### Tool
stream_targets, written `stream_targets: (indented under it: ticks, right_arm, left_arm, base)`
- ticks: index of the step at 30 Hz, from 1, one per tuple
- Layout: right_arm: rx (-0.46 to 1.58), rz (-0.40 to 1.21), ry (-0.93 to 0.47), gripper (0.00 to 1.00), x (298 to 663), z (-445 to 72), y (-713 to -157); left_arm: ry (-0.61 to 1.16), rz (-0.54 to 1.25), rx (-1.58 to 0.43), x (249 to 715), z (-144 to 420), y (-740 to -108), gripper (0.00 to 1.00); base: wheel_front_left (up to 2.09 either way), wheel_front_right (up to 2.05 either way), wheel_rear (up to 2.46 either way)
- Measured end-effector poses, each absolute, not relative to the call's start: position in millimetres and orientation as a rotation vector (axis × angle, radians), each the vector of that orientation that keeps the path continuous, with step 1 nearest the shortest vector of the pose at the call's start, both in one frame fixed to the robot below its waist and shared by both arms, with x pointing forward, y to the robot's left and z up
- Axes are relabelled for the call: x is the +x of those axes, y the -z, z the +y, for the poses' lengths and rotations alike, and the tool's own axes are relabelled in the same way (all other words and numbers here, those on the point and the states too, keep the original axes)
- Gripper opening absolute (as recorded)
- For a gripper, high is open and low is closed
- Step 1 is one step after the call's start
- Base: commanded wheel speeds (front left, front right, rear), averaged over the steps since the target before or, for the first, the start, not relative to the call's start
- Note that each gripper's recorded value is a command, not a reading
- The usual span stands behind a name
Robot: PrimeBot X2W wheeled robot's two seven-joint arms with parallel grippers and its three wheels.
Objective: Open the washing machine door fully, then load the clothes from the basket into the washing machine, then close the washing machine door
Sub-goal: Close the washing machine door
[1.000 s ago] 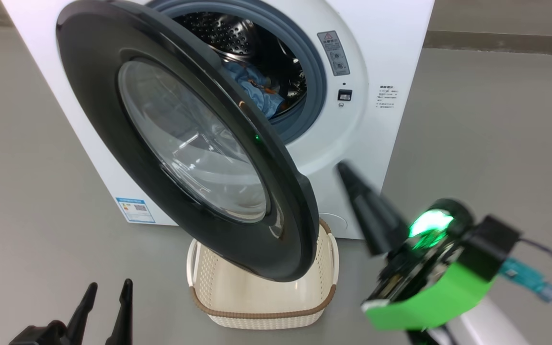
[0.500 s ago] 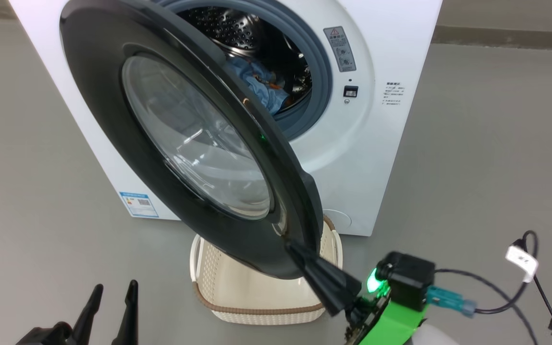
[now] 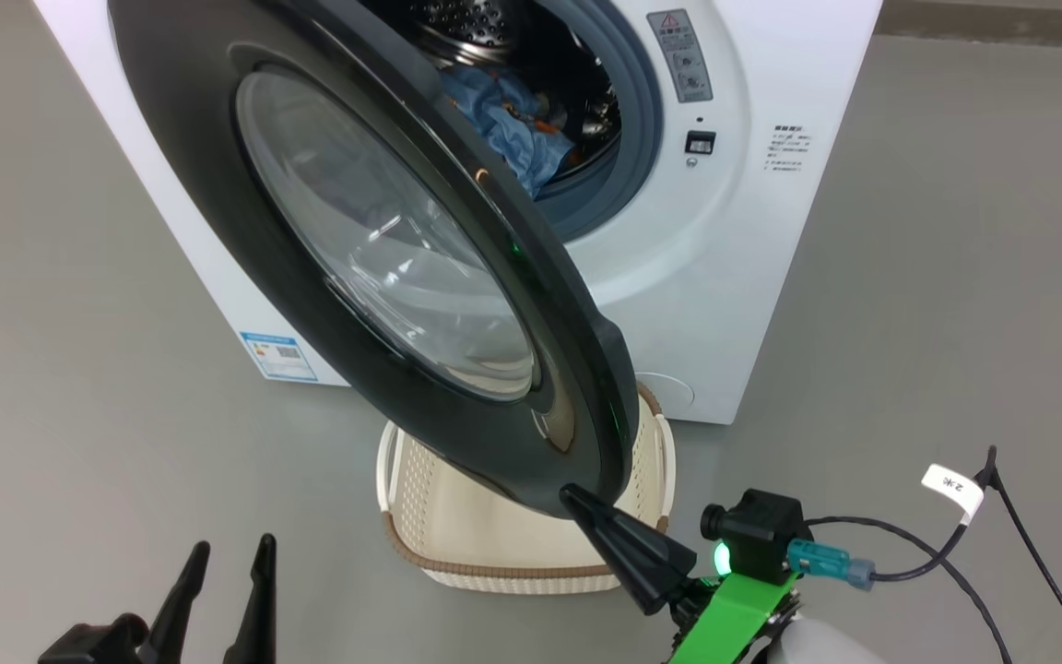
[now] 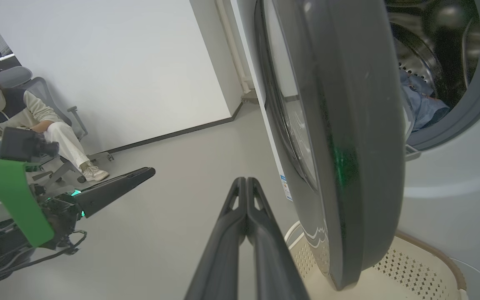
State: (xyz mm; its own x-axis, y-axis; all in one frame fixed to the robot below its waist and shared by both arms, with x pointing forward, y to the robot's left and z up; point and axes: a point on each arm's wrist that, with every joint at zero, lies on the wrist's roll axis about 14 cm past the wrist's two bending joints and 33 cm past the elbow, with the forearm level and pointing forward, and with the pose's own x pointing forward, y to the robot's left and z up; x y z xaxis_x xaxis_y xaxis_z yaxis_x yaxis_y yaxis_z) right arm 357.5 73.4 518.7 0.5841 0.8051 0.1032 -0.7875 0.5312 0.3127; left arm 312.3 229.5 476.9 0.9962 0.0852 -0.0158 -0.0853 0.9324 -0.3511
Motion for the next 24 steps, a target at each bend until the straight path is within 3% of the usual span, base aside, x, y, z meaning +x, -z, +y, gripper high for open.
stream_targets:
  ticks: [24]
  right_arm:
    - [0.386, 0.068, -0.797, 0.00, 419.0, 57.8, -503.3]
  left_arm:
    - [-0.077, 0.015, -0.358, 340.2, 228.6, -474.8, 1.00]
  base:
    - [0.00, 0.00, 0.00]
